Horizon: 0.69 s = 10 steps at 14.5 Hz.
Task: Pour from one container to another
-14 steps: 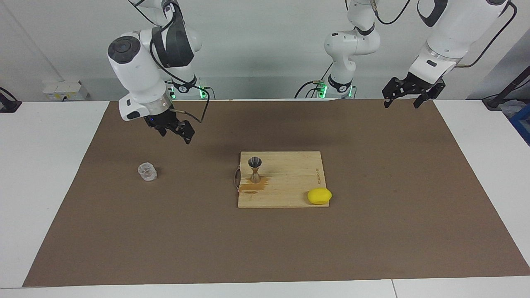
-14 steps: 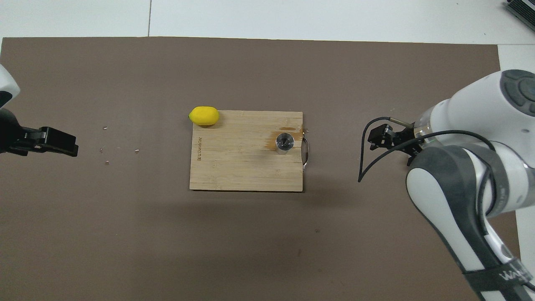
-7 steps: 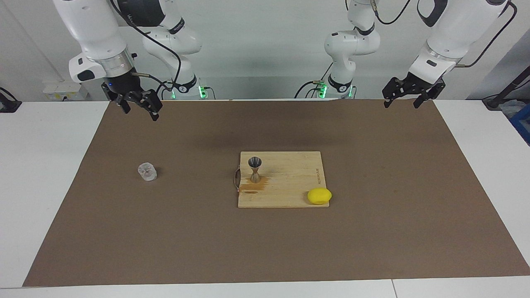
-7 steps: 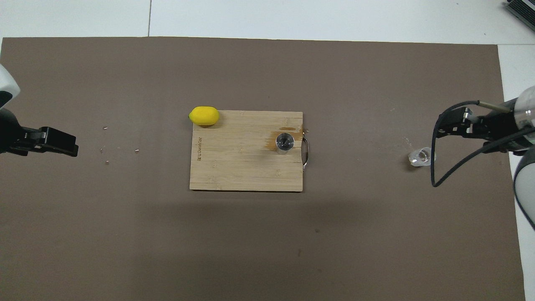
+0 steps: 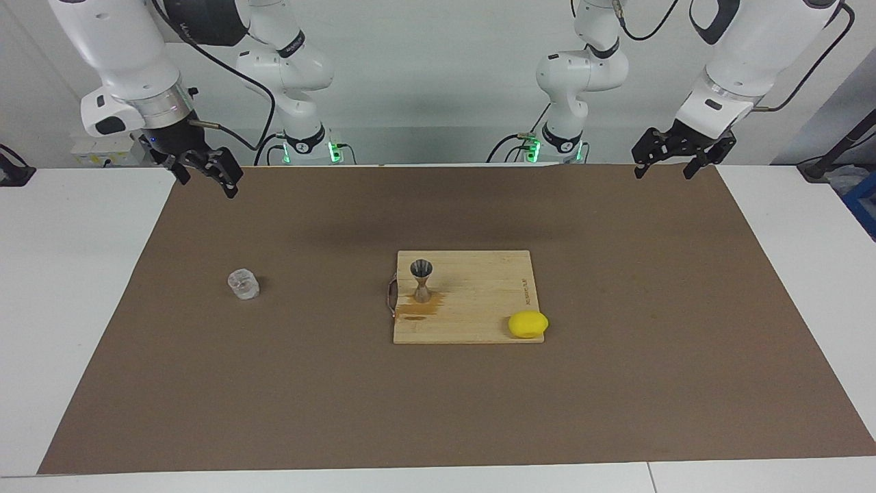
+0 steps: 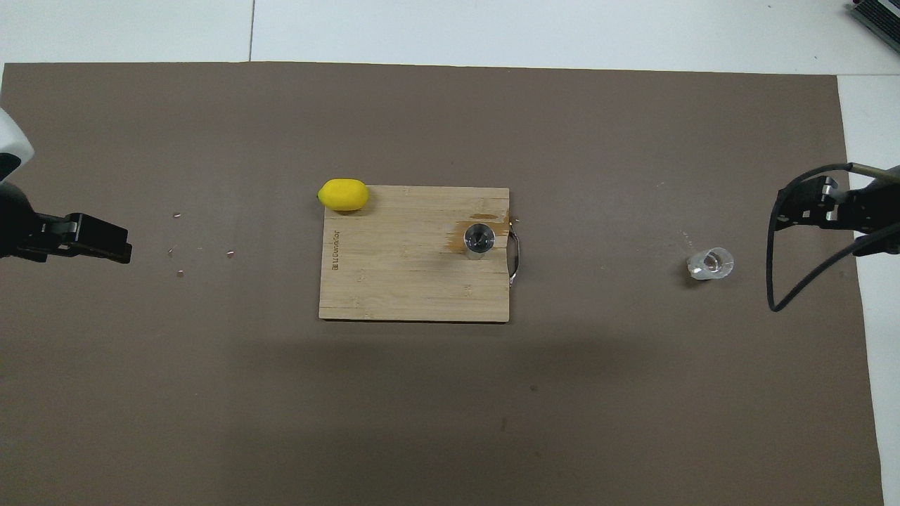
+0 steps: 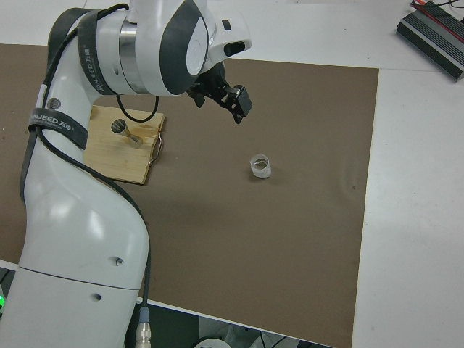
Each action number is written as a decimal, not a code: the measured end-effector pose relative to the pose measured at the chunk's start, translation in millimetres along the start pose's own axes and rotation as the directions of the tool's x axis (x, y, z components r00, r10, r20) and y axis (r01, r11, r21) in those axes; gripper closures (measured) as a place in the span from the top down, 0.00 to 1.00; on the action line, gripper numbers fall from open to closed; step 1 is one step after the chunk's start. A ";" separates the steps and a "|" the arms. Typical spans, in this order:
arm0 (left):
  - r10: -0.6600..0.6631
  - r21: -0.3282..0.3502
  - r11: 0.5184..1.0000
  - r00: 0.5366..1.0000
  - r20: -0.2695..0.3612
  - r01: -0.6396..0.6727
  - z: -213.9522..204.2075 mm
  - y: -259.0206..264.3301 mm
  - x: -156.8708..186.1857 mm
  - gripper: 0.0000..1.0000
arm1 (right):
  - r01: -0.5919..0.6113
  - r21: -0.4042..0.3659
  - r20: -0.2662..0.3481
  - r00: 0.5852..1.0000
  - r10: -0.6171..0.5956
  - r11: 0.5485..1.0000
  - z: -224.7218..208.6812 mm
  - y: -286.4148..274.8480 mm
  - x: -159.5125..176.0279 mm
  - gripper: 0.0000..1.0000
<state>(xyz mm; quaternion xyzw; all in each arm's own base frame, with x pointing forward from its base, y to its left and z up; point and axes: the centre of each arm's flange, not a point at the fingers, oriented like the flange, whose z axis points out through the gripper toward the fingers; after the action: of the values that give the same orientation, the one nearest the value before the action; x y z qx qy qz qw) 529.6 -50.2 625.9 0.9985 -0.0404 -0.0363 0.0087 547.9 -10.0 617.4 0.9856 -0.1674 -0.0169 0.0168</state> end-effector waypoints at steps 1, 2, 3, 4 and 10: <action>0.000 0.000 1.000 1.000 0.000 0.000 0.0 0.0 0.0 1.00 | 0.002 0.000 0.003 1.000 -0.002 1.000 1.5 0.7 0.8 1.00; 0.000 0.000 1.000 1.000 0.000 0.000 0.0 0.0 0.0 1.00 | 0.007 0.000 0.006 1.000 -0.007 1.000 3.1 0.0 1.3 0.99; 0.000 0.000 1.000 1.000 0.000 0.000 0.0 0.0 0.0 1.00 | 0.011 -0.001 0.007 1.000 -0.011 1.000 4.4 -0.7 1.7 0.99; 0.000 0.000 1.000 1.000 0.000 0.000 0.0 0.0 0.0 1.00 | 0.015 -0.001 0.009 1.000 -0.015 1.000 5.2 -1.3 1.8 0.99; 0.000 0.000 1.000 1.000 0.000 0.000 0.0 0.0 0.0 1.00 | 0.082 0.020 0.028 0.996 -0.083 0.996 11.0 -12.3 -2.3 1.00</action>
<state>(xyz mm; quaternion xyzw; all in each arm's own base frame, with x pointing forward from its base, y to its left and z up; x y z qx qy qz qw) 529.6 -50.2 625.9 0.9985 -0.0404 -0.0363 0.0087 549.4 2.1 606.0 0.9914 -0.1270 -0.0301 0.0044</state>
